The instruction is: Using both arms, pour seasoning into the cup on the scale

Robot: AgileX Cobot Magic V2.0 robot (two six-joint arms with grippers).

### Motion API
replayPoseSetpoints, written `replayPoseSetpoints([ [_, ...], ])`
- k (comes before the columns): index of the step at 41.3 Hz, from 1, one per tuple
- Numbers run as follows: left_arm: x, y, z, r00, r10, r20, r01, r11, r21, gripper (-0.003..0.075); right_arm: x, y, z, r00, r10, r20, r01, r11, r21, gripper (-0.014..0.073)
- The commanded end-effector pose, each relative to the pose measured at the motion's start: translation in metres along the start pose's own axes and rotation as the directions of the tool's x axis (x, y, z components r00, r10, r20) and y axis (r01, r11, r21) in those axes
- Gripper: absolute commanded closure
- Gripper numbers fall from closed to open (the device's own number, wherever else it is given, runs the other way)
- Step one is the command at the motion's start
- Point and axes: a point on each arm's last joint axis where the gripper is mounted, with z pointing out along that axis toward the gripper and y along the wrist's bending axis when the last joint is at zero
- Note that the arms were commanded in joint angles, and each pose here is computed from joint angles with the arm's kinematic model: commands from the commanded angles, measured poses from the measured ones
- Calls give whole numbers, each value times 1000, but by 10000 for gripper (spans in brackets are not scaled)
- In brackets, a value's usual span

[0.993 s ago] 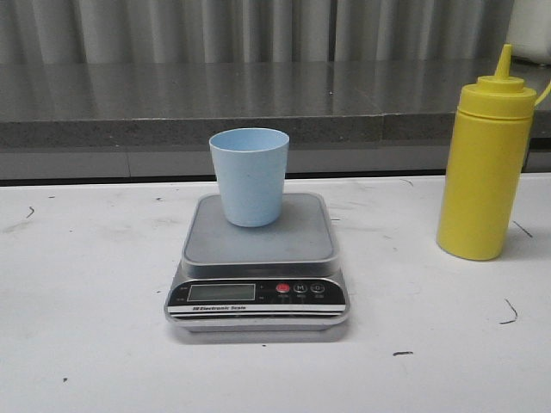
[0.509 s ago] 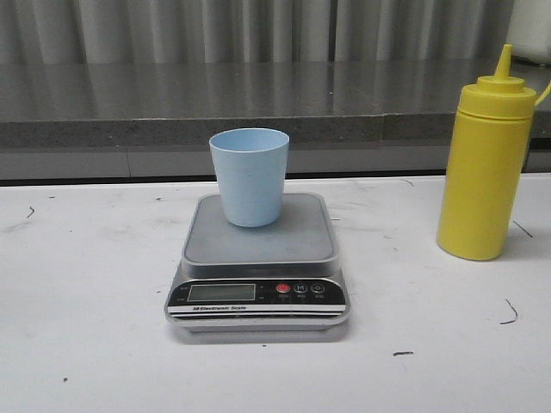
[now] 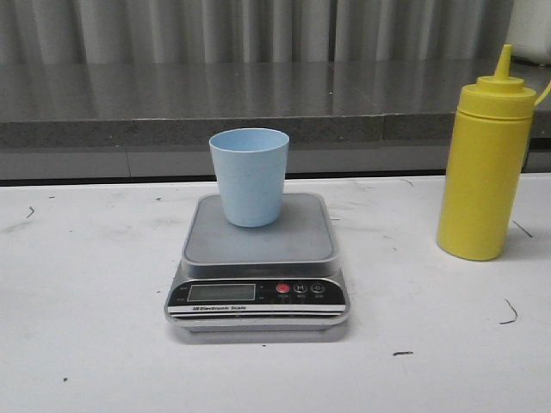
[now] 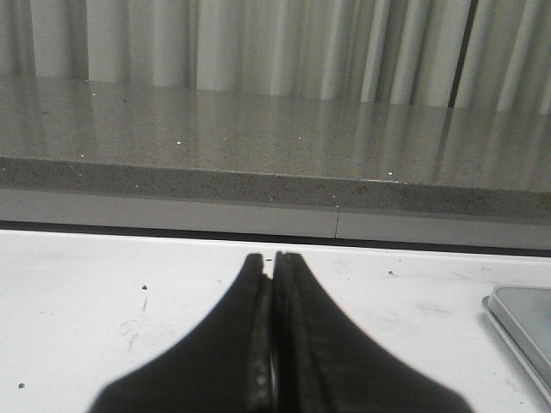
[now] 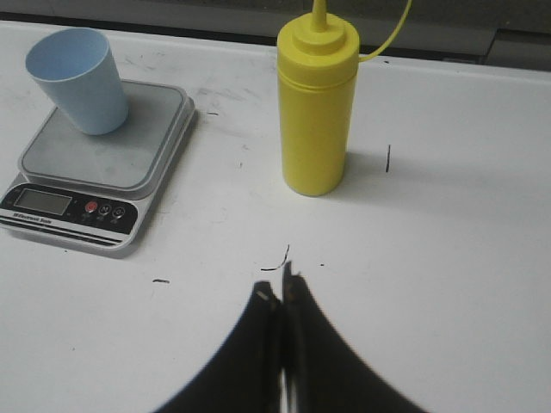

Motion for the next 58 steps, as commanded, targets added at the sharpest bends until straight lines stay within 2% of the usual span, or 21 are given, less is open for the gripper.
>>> replayPoseSetpoints([
  [1,0,0,-1,997,-20,76,18,1000,19,740,-13,1,-5,996,-18,87,18,1000,0,663],
  [11,-3,-1,-1,994,-40,105,37,999,33,740,-13,1,-5,996,-18,87,18,1000,0,663],
  [52,-3,-1,-1,994,-42,103,39,999,33,740,-13,1,-5,996,-18,89,18,1000,0,663],
  [58,-3,-1,-1,994,-42,103,39,999,33,740,0,-6,-4,991,-39,131,31,997,63,659],
])
